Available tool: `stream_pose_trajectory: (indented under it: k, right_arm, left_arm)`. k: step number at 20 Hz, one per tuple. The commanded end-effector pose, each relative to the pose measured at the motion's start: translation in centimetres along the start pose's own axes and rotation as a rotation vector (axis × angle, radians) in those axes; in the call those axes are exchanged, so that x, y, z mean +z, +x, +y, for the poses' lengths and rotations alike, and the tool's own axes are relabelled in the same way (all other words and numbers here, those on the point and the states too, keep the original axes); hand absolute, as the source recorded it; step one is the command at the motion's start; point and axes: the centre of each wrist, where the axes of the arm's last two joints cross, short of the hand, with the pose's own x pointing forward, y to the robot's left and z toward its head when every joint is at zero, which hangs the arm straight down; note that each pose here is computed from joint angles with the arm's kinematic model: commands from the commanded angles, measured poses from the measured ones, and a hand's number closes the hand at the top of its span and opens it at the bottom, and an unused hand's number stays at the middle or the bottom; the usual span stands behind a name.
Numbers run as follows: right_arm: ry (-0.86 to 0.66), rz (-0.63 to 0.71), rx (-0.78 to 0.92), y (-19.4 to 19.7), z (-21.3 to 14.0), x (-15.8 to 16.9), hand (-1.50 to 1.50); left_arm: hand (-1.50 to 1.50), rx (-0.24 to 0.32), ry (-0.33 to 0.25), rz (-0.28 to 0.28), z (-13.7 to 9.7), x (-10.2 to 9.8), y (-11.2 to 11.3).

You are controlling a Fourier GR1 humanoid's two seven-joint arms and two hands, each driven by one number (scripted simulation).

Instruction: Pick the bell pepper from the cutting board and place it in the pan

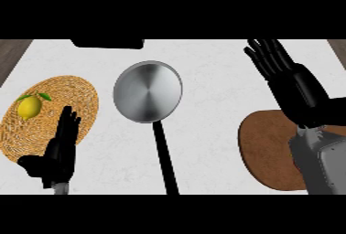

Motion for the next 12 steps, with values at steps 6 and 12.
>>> stream_pose_trajectory:
  k: [6, 12]
  right_arm:
    - [0.661, -0.226, -0.123, 2.3, -2.1, 1.2, 1.50]
    - [0.502, -0.132, 0.087, 3.2, -17.0, 9.7, -1.50]
  left_arm:
    - [0.00, 0.004, -0.279, -0.196, -4.3, -0.5, 3.2]
    - [0.00, 0.017, -0.358, -0.146, -4.0, 0.3, 2.7]
